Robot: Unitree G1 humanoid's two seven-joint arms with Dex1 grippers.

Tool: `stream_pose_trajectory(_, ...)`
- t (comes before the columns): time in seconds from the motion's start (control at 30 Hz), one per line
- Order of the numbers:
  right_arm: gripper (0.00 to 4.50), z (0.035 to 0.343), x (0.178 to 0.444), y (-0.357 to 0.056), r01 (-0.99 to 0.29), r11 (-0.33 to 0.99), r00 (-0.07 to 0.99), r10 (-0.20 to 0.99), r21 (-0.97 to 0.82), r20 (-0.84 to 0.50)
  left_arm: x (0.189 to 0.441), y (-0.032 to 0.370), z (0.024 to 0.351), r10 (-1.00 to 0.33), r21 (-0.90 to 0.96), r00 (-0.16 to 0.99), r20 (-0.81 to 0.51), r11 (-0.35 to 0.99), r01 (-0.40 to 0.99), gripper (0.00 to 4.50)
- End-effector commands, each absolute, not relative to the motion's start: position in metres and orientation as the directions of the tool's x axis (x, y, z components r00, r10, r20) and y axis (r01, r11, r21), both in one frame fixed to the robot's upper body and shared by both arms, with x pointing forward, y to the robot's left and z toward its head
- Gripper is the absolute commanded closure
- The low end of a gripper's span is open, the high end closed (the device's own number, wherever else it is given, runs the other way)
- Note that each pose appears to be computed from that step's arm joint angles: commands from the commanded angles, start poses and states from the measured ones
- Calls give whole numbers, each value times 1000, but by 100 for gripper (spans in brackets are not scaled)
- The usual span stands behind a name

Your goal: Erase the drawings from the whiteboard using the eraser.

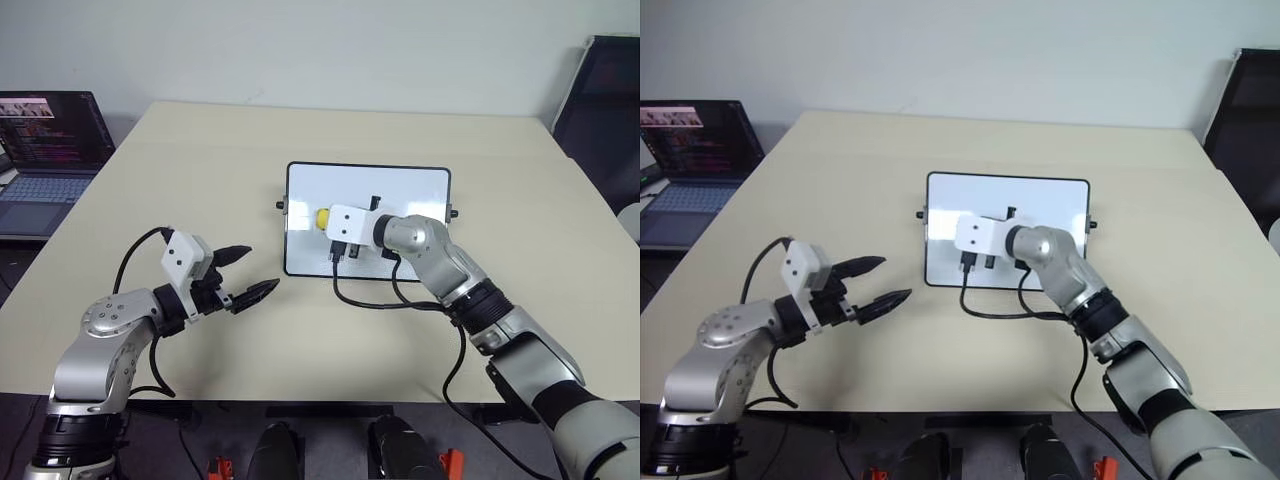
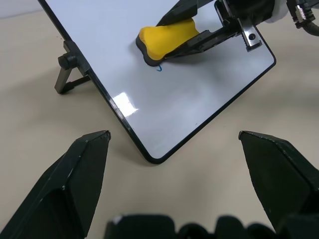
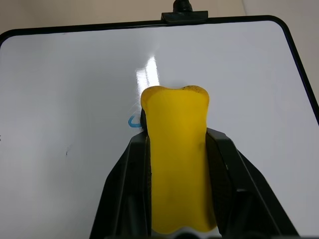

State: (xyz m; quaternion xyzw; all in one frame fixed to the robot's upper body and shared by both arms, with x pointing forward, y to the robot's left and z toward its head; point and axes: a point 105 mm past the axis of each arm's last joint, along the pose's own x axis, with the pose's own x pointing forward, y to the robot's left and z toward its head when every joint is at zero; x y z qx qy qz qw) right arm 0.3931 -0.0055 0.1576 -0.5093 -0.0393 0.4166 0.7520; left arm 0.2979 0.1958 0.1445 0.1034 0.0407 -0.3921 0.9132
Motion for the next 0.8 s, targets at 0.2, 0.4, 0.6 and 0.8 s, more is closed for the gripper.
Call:
stream_pose_trajectory(0.2, 338, 168, 414, -31, -498, 226, 768, 563, -837, -305, 298, 194, 156, -723, 195, 678, -133, 651, 733, 0)
stream_pose_trajectory(0.4, 338, 150, 405, -26, -586, 194, 712, 587, -787, -385, 298, 195, 156, -725, 196, 676, -132, 649, 735, 0)
stream_pose_trajectory(0.6, 338, 127, 386, -25, -686, 103, 622, 598, -721, -506, 298, 193, 156, -729, 197, 672, -131, 645, 738, 0)
stream_pose_trajectory(0.8, 338, 165, 386, -22, -621, 277, 681, 654, -733, -330, 299, 185, 161, -753, 204, 647, -122, 619, 758, 0)
